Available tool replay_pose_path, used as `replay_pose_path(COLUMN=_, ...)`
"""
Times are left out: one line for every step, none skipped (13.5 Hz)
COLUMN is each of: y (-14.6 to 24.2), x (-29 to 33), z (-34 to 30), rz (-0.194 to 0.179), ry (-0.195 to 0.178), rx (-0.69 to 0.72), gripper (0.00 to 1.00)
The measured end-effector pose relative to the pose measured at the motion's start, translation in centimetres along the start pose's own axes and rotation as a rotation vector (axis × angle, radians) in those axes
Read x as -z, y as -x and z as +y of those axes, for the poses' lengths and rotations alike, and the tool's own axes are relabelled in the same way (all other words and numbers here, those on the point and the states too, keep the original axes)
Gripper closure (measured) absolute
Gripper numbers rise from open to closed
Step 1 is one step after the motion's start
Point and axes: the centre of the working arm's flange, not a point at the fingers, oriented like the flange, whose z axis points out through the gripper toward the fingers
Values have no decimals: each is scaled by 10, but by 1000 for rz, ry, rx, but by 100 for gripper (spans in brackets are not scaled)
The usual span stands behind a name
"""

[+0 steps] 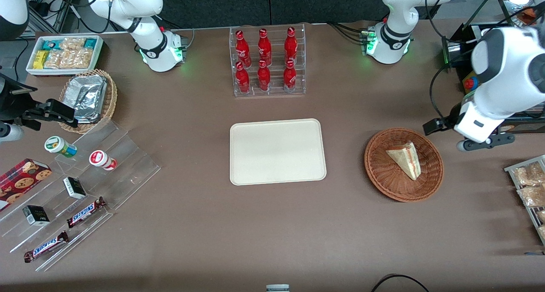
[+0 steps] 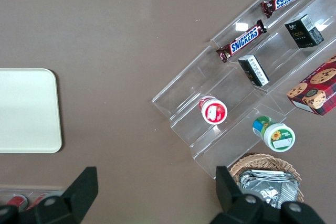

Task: Place sandwich from basket to tray
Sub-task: 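Move the left gripper over the wicker basket toward the sandwich, then lower the open left gripper onto the wrapped sandwich in the basket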

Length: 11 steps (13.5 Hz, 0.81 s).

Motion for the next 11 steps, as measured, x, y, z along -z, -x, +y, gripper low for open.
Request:
replay_pose_path(y=0, x=-10, z=1, rz=20, ry=6, rx=60, gripper=0)
replay_pose_path(y=0, x=-18, z=4, rz=43, ry=15, rx=128, gripper=0)
replay_pose_path(y=0, x=-25, z=8, rz=65, ry=25, rx=184, gripper=0)
replay_pose_path(y=1, x=-33, z=13, rz=79, ry=33, rx=219, gripper=0)
replay_pose_path(y=2, x=-39, z=17, rz=85, ry=36, rx=236, gripper=0)
replay_pose_path(y=4, x=-46, z=19, rz=85, ry=37, rx=245, gripper=0)
replay_pose_path(y=5, x=-53, z=20, rz=85, ry=37, rx=250, gripper=0)
replay_pose_path(y=5, x=-61, z=19, rz=87, ry=39, rx=253, gripper=0)
replay_pose_path(y=5, x=-69, z=19, rz=85, ry=39, rx=256, gripper=0)
replay_pose_path(y=5, x=-78, z=19, rz=77, ry=36, rx=260, gripper=0)
replay_pose_path(y=5, x=-85, z=19, rz=69, ry=31, rx=264, gripper=0)
